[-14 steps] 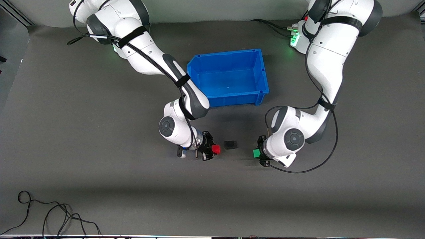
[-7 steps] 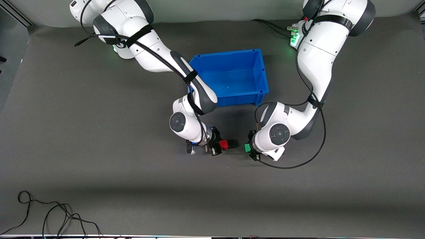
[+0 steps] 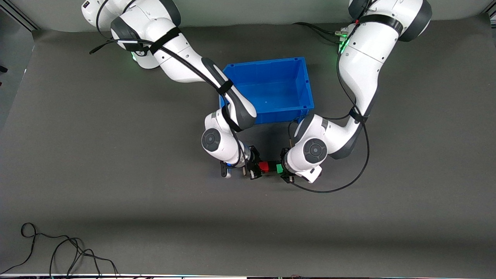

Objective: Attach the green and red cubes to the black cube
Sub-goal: 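Carry the red cube and green cube to either side of the black cube, then set both cubes against the black cube and open both grippers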

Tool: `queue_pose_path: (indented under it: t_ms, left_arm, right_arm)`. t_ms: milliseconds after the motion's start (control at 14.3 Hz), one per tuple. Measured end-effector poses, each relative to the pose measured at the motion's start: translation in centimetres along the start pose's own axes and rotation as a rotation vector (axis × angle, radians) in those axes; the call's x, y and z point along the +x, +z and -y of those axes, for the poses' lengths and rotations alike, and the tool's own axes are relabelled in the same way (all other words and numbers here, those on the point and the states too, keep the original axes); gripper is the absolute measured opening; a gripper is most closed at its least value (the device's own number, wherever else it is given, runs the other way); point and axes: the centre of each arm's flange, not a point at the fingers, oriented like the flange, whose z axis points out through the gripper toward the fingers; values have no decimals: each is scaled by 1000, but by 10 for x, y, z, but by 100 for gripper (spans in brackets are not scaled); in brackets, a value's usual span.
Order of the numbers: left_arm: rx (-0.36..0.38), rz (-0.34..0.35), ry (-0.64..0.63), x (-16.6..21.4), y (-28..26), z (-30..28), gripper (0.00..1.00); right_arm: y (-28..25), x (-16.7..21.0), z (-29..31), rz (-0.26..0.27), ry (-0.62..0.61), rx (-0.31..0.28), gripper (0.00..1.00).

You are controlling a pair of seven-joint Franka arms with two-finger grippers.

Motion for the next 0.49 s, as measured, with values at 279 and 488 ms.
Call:
queue_pose_path:
  t_ms: [279, 488]
  left_arm:
    - [2, -1, 5, -3, 1, 2, 51]
    - [-4, -8, -1, 1, -14, -5, 86]
  right_arm:
    - [2, 2, 1, -2, 16, 10, 44]
    - [-3, -2, 5, 6, 24, 27, 72]
